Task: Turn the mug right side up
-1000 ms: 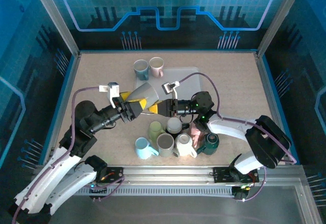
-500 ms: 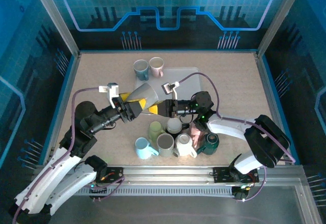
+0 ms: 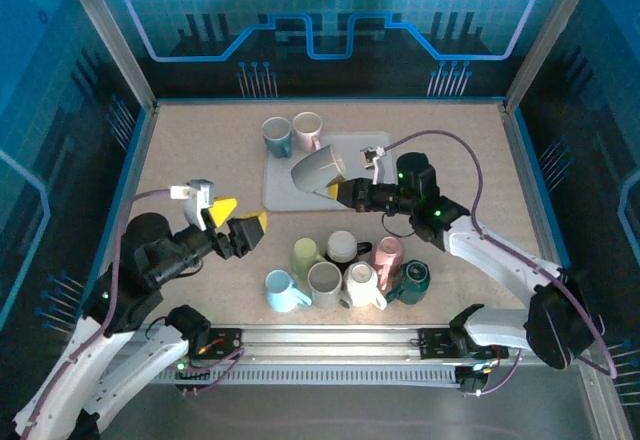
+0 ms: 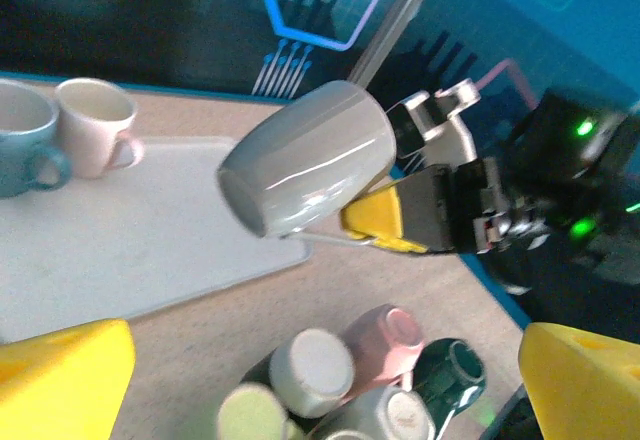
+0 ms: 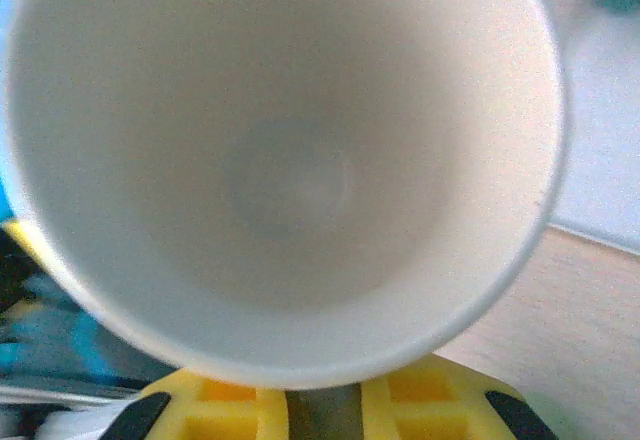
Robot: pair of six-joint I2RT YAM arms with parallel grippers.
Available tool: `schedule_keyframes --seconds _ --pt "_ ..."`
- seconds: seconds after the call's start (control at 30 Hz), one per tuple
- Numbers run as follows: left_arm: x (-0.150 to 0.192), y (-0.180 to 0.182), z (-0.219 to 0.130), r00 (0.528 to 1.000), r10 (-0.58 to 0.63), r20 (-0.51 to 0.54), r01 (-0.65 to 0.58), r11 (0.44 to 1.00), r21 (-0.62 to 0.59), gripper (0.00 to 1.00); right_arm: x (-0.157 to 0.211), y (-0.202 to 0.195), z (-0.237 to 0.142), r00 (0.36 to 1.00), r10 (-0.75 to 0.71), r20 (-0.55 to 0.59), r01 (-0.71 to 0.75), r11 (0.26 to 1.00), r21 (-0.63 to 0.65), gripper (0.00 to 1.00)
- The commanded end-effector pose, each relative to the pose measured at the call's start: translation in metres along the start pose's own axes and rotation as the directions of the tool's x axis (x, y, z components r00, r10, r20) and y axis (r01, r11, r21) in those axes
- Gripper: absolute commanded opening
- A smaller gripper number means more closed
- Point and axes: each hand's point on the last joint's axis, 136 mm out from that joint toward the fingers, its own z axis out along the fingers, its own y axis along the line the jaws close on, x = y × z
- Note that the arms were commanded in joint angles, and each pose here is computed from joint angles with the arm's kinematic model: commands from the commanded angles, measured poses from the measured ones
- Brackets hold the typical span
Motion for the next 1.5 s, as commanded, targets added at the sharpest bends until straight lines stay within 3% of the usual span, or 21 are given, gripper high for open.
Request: schedule_keyframes --seconds 0.0,0.23,0.4,0.53,0.8,1.07,1.47 --pt "0.032 0.026 -0.01 0.992 0.023 -0.121 -0.038 0.992 -0.124 0.99 -0.031 -0.031 -0.035 0.971 -0.24 -0.004 0.226 0.904 0.362 0.0" --pt "0.059 0.036 -0.016 0.98 0.015 -0.201 -0.044 0.989 -0.143 0.99 -0.071 -0.073 -0.041 0.917 -0.393 -0.068 0.345 0.695 0.631 0.0" --pt "0.062 0.035 -0.014 0.981 0.031 -0.191 -0.056 0.991 -0.124 0.99 -0.096 -0.111 -0.015 0.896 -0.407 -0.179 0.398 0.554 0.731 0.0" --pt "0.063 0.031 -0.013 0.981 0.032 -0.193 -0.053 0.993 -0.105 0.99 -0.109 -0.143 0.01 0.892 -0.375 -0.252 0.421 0.488 0.764 0.0" --pt "0.064 0.029 -0.014 0.98 0.042 -0.192 -0.06 0.994 -0.09 0.99 -0.119 -0.207 0.058 0.913 -0.241 -0.329 0.407 0.493 0.769 0.0" --pt "0.068 0.031 -0.009 0.974 0.037 -0.222 -0.06 0.993 -0.099 0.99 -0.125 -0.244 0.088 0.916 -0.188 -0.353 0.4 0.482 0.78 0.0" --pt "0.071 0.032 -0.006 0.971 0.035 -0.237 -0.06 0.993 -0.099 0.99 -0.124 -0.268 0.11 0.928 -0.135 -0.347 0.367 0.501 0.784 0.01"
